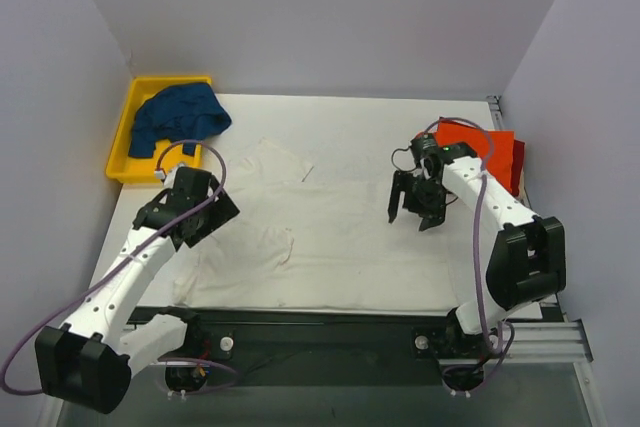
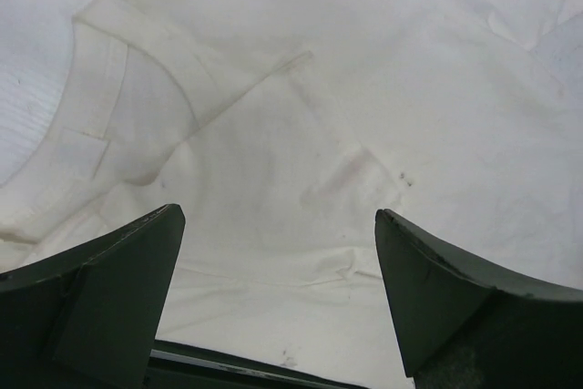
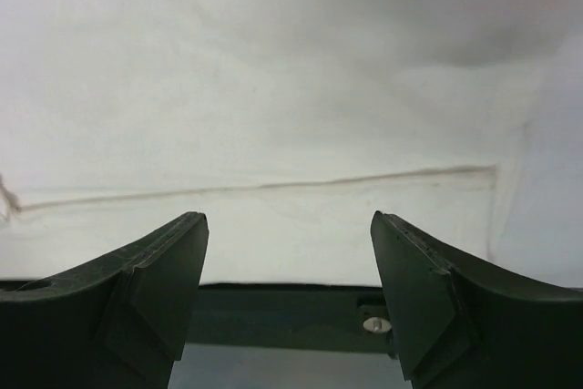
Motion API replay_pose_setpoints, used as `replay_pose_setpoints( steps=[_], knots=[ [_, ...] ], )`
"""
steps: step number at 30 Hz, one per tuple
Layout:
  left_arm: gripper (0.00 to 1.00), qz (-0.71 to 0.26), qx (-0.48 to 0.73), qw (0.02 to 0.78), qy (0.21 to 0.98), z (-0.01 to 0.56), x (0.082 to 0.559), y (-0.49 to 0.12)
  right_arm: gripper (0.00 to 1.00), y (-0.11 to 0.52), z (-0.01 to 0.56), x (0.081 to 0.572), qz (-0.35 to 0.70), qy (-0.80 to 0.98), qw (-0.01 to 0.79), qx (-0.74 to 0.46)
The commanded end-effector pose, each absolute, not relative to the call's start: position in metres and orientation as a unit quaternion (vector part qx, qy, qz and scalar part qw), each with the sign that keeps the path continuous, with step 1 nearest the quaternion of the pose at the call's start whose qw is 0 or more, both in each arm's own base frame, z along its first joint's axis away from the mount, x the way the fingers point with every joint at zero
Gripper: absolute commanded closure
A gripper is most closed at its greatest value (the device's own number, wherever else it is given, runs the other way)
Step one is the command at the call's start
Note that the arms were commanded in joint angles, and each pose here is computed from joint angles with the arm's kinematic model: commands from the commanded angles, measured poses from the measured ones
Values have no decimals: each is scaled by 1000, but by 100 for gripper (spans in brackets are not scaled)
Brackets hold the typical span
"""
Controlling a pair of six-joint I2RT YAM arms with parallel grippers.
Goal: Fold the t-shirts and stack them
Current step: Fold the flattened tshirt in 1/3 of the way, then grap the side of the flattened tshirt furthest away from the robot with both arms
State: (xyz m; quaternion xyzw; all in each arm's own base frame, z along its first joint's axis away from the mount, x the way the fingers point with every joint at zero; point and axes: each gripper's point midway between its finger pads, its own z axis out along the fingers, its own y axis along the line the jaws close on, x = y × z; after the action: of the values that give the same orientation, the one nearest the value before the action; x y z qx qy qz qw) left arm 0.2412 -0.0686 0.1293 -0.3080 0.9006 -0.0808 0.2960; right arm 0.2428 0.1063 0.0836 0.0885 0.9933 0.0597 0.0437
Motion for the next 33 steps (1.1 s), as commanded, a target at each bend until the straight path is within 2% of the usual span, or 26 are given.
replay_pose_setpoints(
  steps=[1,6,7,13,24,33],
  knots=[
    [3,-53,-254,359,896,168,287,-64,26,68,117,266,4,990,109,92],
    [3,-27,-165,377,911,179,354,-79,27,43,134,314,-1,971,187,152],
    [3,-40,-146,403,903,194,375,-86,28,40,132,319,4,968,192,164],
    [3,-78,-98,397,909,174,435,-119,35,29,100,342,12,954,214,208],
    [3,-123,-58,372,918,150,472,-146,50,12,58,370,-42,952,215,214],
    [3,-121,-34,377,918,134,517,-155,54,7,35,373,-65,958,188,205]
  ],
)
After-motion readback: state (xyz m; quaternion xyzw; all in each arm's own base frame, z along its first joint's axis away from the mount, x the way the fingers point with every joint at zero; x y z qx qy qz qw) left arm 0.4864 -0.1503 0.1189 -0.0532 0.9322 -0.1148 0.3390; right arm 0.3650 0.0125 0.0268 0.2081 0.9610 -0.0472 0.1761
